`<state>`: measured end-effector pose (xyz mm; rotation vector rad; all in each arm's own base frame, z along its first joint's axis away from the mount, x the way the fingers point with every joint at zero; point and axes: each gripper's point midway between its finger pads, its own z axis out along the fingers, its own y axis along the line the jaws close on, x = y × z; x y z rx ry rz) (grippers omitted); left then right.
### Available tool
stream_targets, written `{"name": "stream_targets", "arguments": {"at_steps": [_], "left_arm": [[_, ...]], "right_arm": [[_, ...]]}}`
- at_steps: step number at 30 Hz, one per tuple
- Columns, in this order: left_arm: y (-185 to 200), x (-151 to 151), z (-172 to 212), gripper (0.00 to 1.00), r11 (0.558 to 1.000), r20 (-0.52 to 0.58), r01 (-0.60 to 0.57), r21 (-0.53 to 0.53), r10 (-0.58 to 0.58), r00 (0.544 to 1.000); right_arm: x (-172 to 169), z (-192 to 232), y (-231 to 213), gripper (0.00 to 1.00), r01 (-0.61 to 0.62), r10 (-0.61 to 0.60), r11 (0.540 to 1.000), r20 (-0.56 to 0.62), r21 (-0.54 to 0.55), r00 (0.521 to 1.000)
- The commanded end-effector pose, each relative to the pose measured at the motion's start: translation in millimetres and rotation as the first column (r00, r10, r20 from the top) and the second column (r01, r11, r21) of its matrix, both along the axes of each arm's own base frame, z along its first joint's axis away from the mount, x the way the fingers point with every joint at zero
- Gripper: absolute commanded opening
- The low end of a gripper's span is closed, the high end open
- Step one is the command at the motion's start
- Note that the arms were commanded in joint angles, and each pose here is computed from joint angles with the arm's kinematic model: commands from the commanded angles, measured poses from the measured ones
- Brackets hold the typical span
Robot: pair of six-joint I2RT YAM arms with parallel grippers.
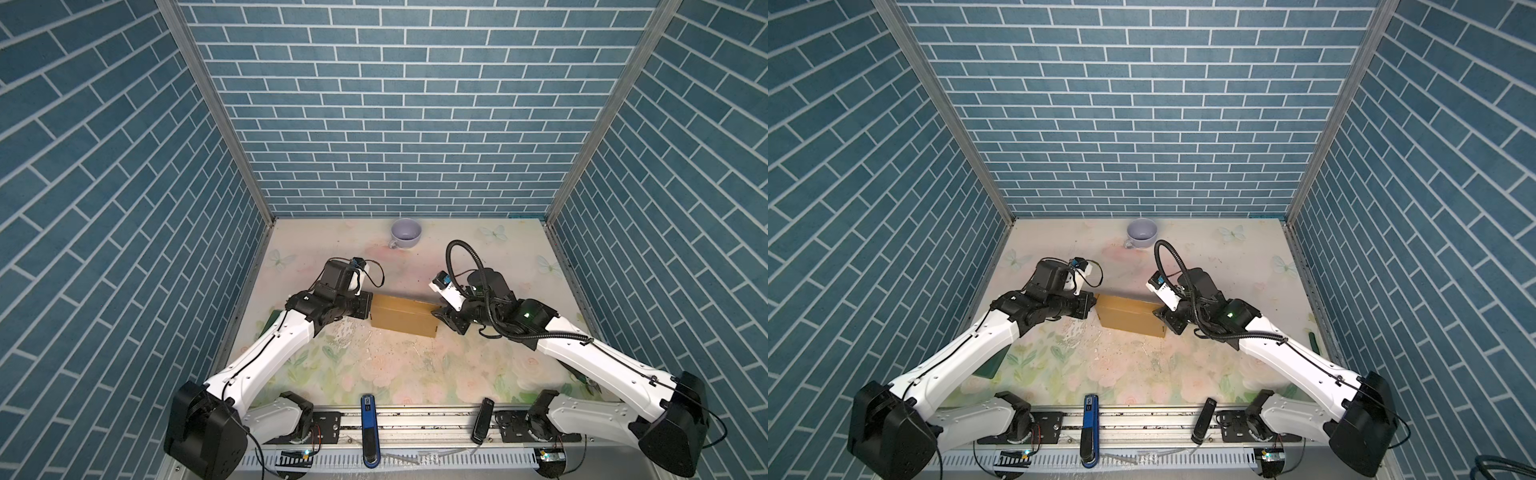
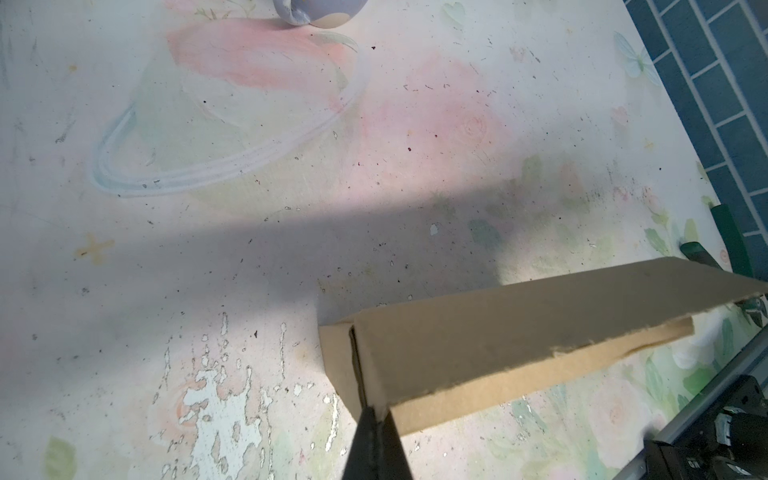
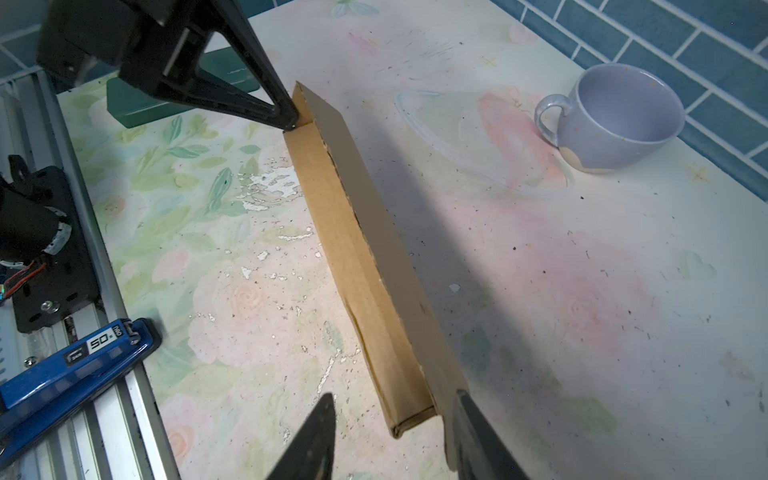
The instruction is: Fold the paper box
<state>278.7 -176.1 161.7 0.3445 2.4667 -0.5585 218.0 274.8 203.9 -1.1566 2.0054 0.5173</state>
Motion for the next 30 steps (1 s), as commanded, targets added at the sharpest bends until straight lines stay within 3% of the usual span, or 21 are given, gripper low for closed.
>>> {"name": "stream_targets", "arguments": {"at_steps": [1, 7, 30], "left_arm": [[-1, 0, 3, 0.00, 1.000, -0.012, -0.007, 0.005, 0.007, 1.000], [-2, 0, 6, 0.00, 1.000, -0.013, 0.000, -0.002, 0.000, 1.000], [-6, 1, 3, 0.00, 1.000, -0.062, 0.015, 0.010, -0.015, 0.998]], "right_arm": [[1, -3, -13, 0.44, 0.072, -0.072, 0.997, -0.009, -0.021, 0.997], [9, -5, -26, 0.39, 0.158, -0.158, 0.986, 0.008, -0.046, 0.987], [10, -33, -30, 0.30, 0.208, -0.217, 0.971, -0.067, -0.120, 0.974]]}}
